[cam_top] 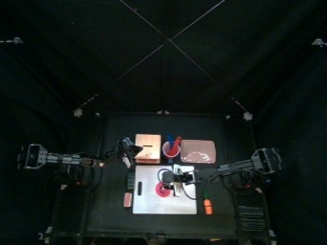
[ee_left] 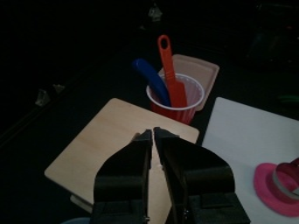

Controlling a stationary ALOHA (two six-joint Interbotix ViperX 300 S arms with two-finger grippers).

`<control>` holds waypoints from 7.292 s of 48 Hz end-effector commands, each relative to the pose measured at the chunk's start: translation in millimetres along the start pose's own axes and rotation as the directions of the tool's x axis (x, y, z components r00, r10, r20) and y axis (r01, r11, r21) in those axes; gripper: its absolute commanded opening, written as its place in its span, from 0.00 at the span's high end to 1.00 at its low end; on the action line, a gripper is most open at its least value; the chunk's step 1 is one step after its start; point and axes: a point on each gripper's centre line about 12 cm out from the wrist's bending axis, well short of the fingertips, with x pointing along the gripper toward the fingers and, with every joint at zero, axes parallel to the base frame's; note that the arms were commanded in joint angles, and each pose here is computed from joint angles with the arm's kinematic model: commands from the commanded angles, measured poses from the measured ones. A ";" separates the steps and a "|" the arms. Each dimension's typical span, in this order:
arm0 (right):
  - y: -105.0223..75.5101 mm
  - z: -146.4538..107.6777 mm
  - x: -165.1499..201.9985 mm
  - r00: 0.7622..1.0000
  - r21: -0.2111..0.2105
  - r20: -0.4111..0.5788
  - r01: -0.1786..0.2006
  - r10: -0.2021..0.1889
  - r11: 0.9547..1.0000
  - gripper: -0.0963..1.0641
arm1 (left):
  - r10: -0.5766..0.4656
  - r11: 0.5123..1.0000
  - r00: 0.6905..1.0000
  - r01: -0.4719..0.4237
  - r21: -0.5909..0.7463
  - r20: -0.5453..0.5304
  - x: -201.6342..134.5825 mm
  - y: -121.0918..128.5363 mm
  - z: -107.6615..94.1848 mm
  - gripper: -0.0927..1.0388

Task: Get the cutter from the drawer then cut the dough then place the extra dough in the bowl
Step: Cut the dough

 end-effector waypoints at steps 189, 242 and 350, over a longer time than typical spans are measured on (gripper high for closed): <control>21.0 -121.0 51.0 0.950 0.100 0.303 0.049 -0.077 0.994 0.26 | -0.402 0.907 0.915 0.401 0.131 -0.024 60.1 -179.4 -111.0 0.31; 19.8 -145.4 69.5 0.990 0.083 0.131 0.044 -0.055 0.996 0.46 | -0.417 0.881 0.883 0.451 0.144 -0.216 55.4 -179.4 -135.0 0.54; 8.5 -200.2 85.8 0.979 0.116 -0.197 0.069 -0.045 0.991 0.46 | -0.370 0.869 0.807 0.475 0.135 -0.459 55.2 -176.7 -182.2 0.63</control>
